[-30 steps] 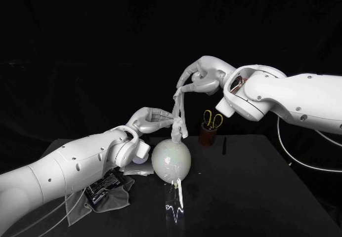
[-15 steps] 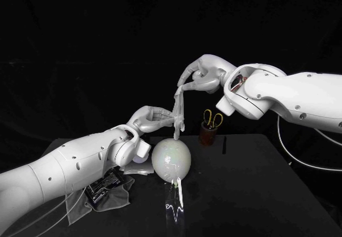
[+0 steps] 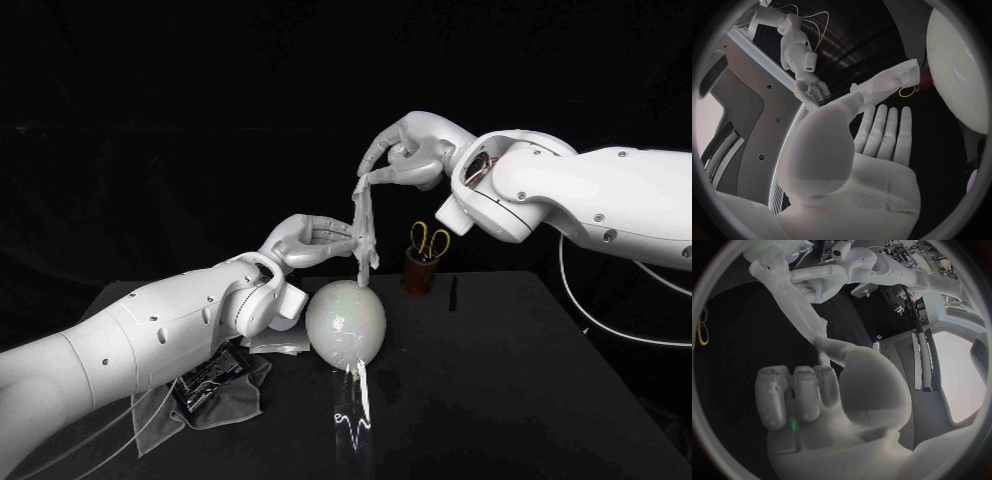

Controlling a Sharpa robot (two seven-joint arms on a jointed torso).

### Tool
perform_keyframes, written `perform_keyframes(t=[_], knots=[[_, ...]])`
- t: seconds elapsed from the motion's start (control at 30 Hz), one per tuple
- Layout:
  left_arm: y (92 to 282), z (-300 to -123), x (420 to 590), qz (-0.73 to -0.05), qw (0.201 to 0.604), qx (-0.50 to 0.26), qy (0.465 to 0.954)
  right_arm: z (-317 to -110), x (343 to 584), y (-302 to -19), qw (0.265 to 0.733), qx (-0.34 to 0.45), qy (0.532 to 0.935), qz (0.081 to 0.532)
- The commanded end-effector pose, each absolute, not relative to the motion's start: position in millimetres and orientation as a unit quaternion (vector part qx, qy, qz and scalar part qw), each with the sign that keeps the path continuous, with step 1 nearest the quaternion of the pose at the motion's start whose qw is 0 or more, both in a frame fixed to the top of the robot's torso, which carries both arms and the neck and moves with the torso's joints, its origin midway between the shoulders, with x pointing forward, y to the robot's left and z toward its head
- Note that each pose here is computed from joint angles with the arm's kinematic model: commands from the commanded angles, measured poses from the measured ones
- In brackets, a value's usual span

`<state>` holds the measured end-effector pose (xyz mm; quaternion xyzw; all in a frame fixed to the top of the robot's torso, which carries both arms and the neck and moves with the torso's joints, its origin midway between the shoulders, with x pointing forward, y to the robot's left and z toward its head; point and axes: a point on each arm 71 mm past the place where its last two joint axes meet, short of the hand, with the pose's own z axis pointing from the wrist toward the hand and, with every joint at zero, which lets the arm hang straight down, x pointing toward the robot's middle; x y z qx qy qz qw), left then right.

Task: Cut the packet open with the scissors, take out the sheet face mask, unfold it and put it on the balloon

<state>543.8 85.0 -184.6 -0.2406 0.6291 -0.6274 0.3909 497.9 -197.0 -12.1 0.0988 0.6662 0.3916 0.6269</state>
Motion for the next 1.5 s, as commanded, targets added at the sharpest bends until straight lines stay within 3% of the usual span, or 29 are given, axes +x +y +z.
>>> perform_keyframes(t=[0.03, 0.67, 1.0, 1.5], knots=[[81.8, -183.0, 543.1, -0.634, 0.386, -0.240, 0.625, -11.4, 497.3, -195.5, 0.629, 0.094, 0.663, 0.395], [78.3, -182.9, 542.8, -0.639, 0.376, -0.240, 0.627, -11.6, 500.7, -200.2, 0.633, 0.101, 0.661, 0.390], [90.1, -179.4, 546.0, -0.633, 0.392, -0.260, 0.615, -17.0, 507.9, -210.6, 0.633, 0.111, 0.668, 0.375], [119.2, -114.9, 567.6, -0.605, 0.452, -0.210, 0.621, -39.9, 514.8, -226.5, 0.632, 0.125, 0.681, 0.348]])
